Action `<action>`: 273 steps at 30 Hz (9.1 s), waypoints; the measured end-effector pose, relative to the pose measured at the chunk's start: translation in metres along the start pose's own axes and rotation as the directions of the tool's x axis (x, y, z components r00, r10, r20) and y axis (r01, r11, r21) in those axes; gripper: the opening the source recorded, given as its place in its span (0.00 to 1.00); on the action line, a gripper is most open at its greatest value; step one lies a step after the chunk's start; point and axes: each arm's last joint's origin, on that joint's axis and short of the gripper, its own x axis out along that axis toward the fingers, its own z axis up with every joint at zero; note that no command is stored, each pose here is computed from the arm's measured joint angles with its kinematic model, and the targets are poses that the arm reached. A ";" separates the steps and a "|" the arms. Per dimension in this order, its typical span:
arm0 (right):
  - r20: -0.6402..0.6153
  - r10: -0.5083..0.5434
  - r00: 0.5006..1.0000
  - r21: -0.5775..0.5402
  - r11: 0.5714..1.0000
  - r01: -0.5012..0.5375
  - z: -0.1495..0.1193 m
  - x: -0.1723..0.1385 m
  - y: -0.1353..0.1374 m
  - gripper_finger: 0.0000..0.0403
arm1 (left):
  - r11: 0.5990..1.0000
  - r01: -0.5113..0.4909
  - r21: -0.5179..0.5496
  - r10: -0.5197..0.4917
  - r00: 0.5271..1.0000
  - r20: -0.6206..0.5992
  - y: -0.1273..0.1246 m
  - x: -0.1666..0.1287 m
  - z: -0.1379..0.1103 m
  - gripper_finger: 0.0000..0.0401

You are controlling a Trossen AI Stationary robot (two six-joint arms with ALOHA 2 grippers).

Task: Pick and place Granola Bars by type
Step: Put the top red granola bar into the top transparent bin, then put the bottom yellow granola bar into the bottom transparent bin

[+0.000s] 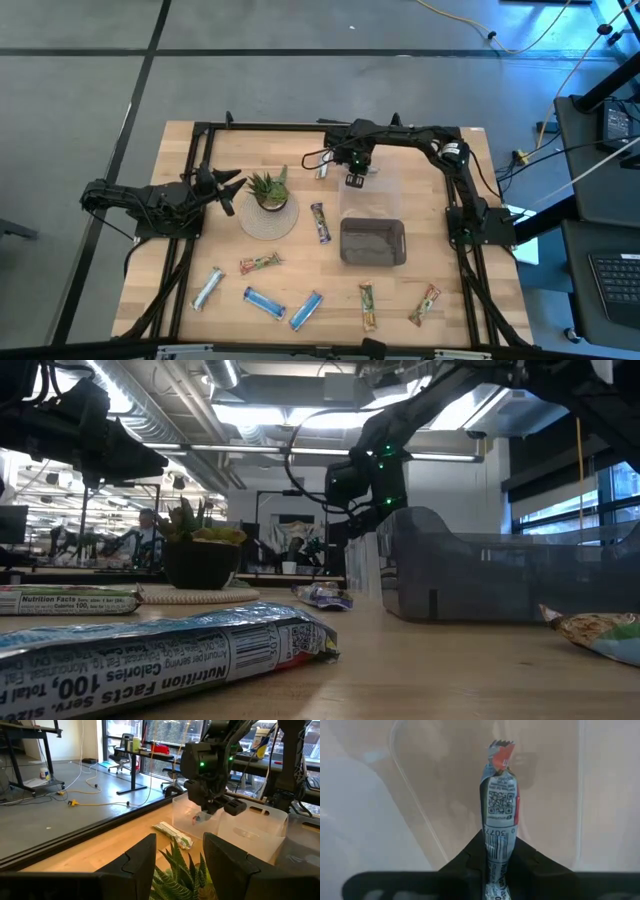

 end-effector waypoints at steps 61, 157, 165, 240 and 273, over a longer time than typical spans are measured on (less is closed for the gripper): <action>0.505 -0.087 0.859 -0.138 0.974 0.181 -0.033 -0.138 0.036 0.78 | 1.000 0.000 0.000 0.000 1.000 0.001 0.000 0.000 0.000 0.39; 0.175 -0.036 0.984 0.724 0.682 -0.104 -0.163 -0.008 0.435 0.77 | 0.942 0.007 -0.334 -0.007 1.000 -0.001 0.000 0.000 0.000 0.39; 0.145 -0.003 0.989 0.734 0.671 -0.105 -0.159 -0.008 0.434 0.68 | 0.943 0.006 -0.334 -0.007 1.000 -0.001 0.000 0.000 0.000 0.39; 0.364 -0.082 0.928 -0.157 0.976 0.148 -0.057 -0.219 0.133 0.25 | 0.928 -0.006 -0.373 0.007 1.000 0.000 0.000 0.000 0.000 0.39; 0.177 0.104 0.979 -0.376 0.926 -0.030 -0.081 -0.048 0.100 0.25 | 0.976 -0.043 -0.211 0.045 0.999 0.006 0.001 0.000 0.000 0.39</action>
